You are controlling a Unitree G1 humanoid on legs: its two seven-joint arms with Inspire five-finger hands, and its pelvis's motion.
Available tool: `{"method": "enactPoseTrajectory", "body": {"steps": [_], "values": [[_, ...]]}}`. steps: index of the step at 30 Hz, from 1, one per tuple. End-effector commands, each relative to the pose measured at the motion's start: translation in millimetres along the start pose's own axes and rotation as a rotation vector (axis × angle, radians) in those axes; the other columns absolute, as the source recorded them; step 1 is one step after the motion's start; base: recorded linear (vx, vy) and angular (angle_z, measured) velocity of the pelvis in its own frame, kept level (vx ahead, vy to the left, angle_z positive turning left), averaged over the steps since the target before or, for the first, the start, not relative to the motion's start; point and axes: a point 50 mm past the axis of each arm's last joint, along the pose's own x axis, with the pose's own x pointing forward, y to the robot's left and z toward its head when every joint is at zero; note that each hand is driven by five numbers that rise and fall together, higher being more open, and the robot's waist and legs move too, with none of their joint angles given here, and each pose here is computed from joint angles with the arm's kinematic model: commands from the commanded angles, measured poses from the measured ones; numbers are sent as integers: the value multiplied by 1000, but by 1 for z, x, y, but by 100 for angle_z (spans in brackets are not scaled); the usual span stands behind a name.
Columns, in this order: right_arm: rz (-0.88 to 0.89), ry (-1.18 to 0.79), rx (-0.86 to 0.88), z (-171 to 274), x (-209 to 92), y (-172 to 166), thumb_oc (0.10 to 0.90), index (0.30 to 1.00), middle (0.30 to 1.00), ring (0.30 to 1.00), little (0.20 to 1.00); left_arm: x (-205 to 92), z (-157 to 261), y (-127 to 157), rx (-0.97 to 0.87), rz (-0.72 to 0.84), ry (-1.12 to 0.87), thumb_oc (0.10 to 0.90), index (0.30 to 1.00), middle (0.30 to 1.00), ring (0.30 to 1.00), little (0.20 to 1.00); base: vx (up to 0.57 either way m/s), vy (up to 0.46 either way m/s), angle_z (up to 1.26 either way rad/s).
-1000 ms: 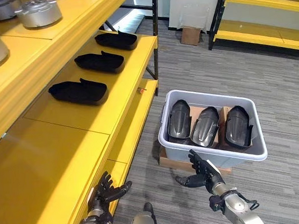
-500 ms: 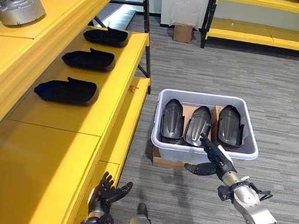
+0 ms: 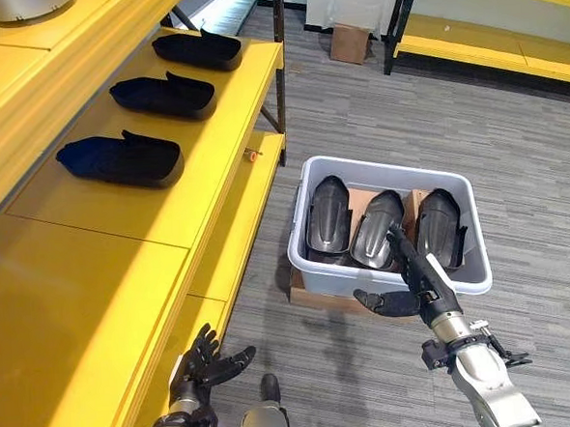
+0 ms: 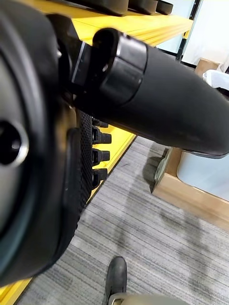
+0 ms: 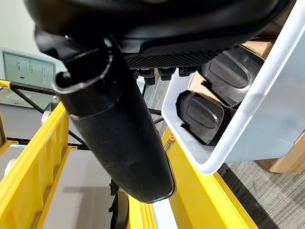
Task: Move parts from the plastic box to the shelf.
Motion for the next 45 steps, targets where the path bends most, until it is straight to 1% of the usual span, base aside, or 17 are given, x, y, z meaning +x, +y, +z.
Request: {"method": "enactPoseTrajectory", "body": {"steps": [1,12,14,17,22,27,30,32,38,45], "values": [[-106,-353,-32,66,7,-32,900,1000,1000,1000,1000,2,35,-7,15,-58,-197,900,1000,1000,1000,1000,0,0,0],[-317,-475,-126,93,13,-65,900,1000,1000,1000,1000,3,39,-11,38,-92,-204,900,1000,1000,1000,1000,0,0,0],[-384,-485,-161,98,15,-77,900,1000,1000,1000,1000,4,41,-15,51,-119,-209,900,1000,1000,1000,1000,1,12,9],[-447,-487,-167,101,21,-87,900,1000,1000,1000,1000,6,47,-23,82,-167,-222,900,1000,1000,1000,1000,-14,-3,14],[-516,-506,-191,110,29,-99,900,1000,1000,1000,1000,8,57,-31,96,-209,-251,900,1000,1000,1000,1000,-47,-7,8],[-595,-543,-261,127,38,-113,900,1000,1000,1000,1000,10,64,-39,106,-242,-273,900,1000,1000,1000,1000,-61,7,16],[-604,-557,-281,133,40,-115,900,1000,1000,1000,1000,11,66,-41,105,-247,-281,900,1000,1000,1000,1000,-43,16,4],[-638,-570,-337,143,43,-122,900,1000,1000,1000,1000,13,68,-45,103,-257,-286,900,1000,1000,1000,1000,-53,16,9],[-704,-595,-404,162,50,-136,900,1000,1000,1000,1000,14,72,-55,95,-291,-304,900,1000,1000,1000,1000,-30,14,5],[-784,-577,-545,180,55,-158,900,1000,1000,1000,1000,14,78,-59,94,-306,-328,900,1000,1000,1000,1000,-16,4,0]]}}
